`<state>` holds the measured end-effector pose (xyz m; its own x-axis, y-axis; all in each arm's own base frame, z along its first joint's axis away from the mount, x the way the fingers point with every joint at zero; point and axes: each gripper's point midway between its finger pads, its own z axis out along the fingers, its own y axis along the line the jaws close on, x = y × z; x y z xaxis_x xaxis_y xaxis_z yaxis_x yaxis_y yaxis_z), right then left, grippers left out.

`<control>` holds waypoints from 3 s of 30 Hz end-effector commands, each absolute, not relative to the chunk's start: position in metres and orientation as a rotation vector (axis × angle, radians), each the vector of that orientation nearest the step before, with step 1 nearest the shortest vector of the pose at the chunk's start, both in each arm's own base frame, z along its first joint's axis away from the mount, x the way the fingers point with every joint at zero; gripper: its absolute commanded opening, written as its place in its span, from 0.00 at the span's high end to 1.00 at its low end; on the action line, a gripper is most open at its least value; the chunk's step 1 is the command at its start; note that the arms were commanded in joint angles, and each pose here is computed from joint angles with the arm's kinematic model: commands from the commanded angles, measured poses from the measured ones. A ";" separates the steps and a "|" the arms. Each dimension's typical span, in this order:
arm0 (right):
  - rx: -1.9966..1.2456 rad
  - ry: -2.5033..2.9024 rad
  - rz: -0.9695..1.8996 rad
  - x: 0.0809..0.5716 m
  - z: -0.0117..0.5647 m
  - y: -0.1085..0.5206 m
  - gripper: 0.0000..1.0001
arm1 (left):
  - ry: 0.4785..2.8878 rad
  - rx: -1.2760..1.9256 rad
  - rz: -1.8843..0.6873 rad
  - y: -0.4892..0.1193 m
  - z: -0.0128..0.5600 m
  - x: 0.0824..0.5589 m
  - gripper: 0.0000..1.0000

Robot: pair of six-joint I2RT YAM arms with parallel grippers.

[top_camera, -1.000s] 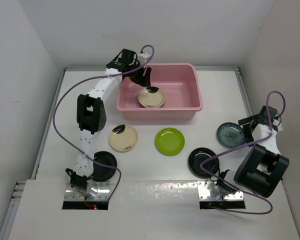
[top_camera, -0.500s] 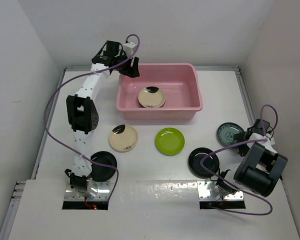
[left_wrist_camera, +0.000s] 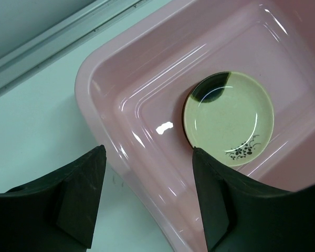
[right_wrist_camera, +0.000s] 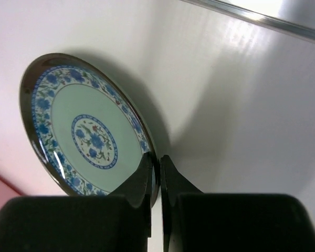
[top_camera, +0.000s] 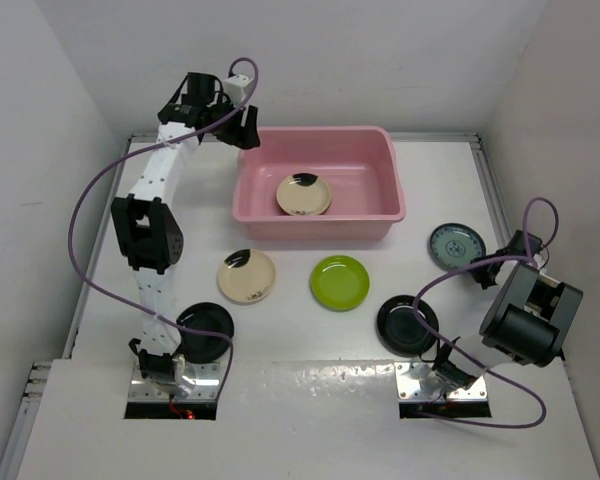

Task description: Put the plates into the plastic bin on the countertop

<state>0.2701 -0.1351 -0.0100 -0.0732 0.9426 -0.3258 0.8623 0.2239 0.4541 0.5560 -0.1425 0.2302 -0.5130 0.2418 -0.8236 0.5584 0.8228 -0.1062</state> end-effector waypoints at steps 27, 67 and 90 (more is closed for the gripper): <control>0.553 1.932 0.694 0.476 0.222 0.112 1.00 | 2.115 0.401 -0.291 -0.049 0.265 0.550 0.31; 0.365 2.428 0.205 0.331 0.167 0.024 0.03 | 2.141 0.328 -0.253 -0.003 0.265 0.531 0.31; 0.873 2.919 0.113 0.170 0.001 0.003 0.17 | 2.118 0.363 -0.316 -0.015 0.277 0.510 0.31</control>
